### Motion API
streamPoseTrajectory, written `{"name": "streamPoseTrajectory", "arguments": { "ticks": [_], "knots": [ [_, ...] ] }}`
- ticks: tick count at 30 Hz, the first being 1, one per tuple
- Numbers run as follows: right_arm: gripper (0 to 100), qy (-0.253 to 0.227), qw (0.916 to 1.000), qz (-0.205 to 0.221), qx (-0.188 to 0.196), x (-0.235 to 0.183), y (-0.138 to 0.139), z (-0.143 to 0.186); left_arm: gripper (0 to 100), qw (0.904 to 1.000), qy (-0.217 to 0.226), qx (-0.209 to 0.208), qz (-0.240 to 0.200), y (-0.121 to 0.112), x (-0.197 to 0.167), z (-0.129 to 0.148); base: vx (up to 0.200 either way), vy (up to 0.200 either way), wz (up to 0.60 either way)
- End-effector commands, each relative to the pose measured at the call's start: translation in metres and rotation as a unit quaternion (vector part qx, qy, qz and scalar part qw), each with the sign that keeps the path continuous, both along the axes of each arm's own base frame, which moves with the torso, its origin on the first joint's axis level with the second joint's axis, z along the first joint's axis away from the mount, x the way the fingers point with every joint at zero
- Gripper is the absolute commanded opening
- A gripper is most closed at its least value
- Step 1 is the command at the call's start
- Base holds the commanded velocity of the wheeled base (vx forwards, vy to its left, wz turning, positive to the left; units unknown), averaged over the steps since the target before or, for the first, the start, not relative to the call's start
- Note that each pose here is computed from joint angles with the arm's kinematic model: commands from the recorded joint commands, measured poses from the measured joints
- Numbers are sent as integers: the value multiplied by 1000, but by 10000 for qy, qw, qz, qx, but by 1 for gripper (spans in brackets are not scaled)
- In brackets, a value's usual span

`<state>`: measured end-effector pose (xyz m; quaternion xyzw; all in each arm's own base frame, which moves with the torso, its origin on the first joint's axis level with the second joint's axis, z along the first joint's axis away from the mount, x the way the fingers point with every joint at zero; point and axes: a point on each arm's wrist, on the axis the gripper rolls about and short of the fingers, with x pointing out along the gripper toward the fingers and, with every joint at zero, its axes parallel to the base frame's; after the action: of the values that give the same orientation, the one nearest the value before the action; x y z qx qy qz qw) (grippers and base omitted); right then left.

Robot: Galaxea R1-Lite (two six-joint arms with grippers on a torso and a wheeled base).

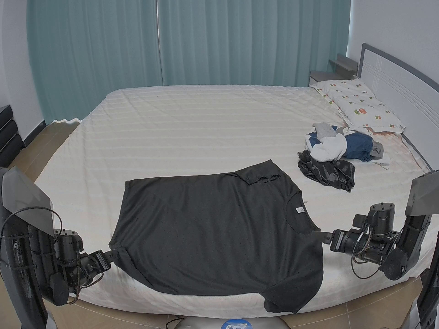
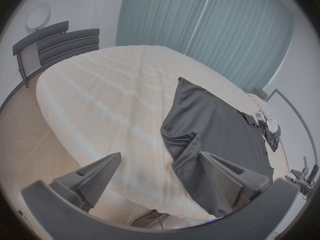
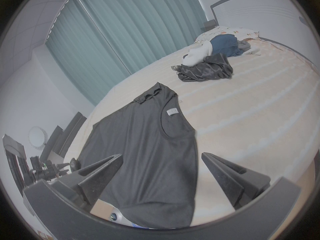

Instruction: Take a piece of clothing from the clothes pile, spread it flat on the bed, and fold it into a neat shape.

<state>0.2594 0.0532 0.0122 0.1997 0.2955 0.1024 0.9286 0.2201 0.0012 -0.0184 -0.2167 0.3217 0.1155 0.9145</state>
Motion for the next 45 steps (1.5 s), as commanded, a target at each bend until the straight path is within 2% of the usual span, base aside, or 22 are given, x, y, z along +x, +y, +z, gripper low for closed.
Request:
{"name": "streamPoseTrajectory", "arguments": {
  "ticks": [1, 4, 6, 7, 8, 10, 11, 16, 17, 19, 24, 29, 33, 41, 45],
  "knots": [
    [100, -309, 9989, -18, 360, 18, 13, 17, 100, 9996, -208, -103, 128, 3, -1, 8, 0, 0, 0],
    [100, -301, 9985, -63, 461, 20, 14, 21, 100, 9998, -166, -57, 135, 4, -3, 8, 0, 0, 0],
    [100, -201, 9988, -79, 448, 21, 13, 20, 100, 9996, 217, 169, 6, 5, -8, 4, 0, 0, 0],
    [100, -201, 9988, -79, 448, 21, 13, 20, 100, 9996, 217, 169, 6, 5, -8, 4, 0, 0, 0],
    [100, -167, 9988, -103, 453, 21, 12, 19, 100, 9972, 590, 407, -207, 5, -15, 4, 0, 0, 0],
    [100, -165, 9988, -107, 459, 21, 12, 19, 100, 9953, 770, 504, -314, 5, -19, 5, 0, 0, 0],
    [100, -155, 9987, -111, 464, 21, 12, 18, 100, 9923, 1001, 589, -423, 5, -26, 8, 0, 0, 0],
    [100, -162, 9987, -110, 466, 20, 12, 20, 100, 9885, 1130, 788, -625, 5, -35, 20, 0, 0, 0],
    [100, -185, 9987, -109, 471, 20, 12, 21, 100, 9849, 1300, 911, -687, 6, -40, 22, 0, 0, 0],
    [100, -200, 9986, -117, 474, 21, 12, 22, 100, 9847, 1295, 932, -698, 6, -41, 23, 0, 0, 0],
    [100, -353, 9980, -73, 518, 26, 14, 28, 100, 9886, 950, 939, -702, 5, -38, 32, 0, 0, 0],
    [100, -294, 9982, -11, 524, 37, 19, 26, 100, 9896, 842, 700, -935, 2, -35, 32, 0, 0, 0],
    [100, -231, 9983, 95, 530, 51, 28, 31, 100, 9955, 709, 233, -584, 3, -23, 31, 0, 0, 0],
    [100, -24, 9964, 212, 819, 65, 49, 24, 100, 9949, 822, 104, -578, 3, -21, 25, 0, 150, 0],
    [100, 115, 9964, 268, 798, 74, 58, 14, 100, 9950, 821, 77, -562, 3, -17, 21, 0, 0, 0]
  ]
}}
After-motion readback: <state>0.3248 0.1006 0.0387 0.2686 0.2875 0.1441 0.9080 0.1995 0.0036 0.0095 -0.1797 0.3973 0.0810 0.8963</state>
